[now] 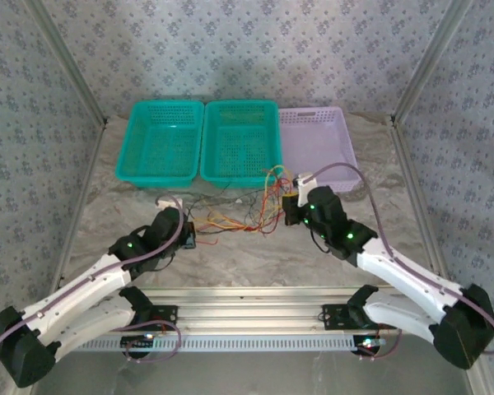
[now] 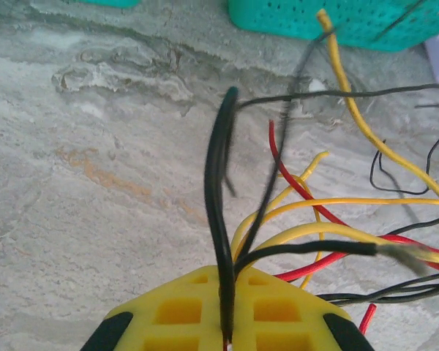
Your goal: Untangle the cables
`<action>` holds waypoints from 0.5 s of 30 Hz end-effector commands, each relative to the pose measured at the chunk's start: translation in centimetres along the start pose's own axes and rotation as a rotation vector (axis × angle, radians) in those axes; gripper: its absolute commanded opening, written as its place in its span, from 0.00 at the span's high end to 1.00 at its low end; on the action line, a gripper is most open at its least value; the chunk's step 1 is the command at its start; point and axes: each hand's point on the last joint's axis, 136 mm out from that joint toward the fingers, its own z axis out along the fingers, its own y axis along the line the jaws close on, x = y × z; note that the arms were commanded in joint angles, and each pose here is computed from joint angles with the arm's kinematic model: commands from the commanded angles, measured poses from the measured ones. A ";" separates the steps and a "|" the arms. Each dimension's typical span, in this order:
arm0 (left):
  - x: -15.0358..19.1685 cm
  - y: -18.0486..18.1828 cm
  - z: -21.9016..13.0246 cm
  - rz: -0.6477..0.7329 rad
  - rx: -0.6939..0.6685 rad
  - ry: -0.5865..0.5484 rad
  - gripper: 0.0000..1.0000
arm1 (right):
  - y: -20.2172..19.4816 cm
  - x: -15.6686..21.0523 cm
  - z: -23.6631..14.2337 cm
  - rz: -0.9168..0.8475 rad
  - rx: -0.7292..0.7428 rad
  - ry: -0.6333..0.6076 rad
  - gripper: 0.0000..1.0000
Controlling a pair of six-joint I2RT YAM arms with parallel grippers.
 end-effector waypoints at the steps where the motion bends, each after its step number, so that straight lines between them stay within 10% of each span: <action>1: -0.3 2.4 -1.0 0.020 -0.101 0.008 1.00 | -3.4 0.0 -1.8 0.064 0.121 -0.018 1.00; 15: 0.3 5.6 -1.3 -0.065 -0.211 0.043 1.00 | -9.4 1.0 -6.8 0.206 0.366 -0.053 1.00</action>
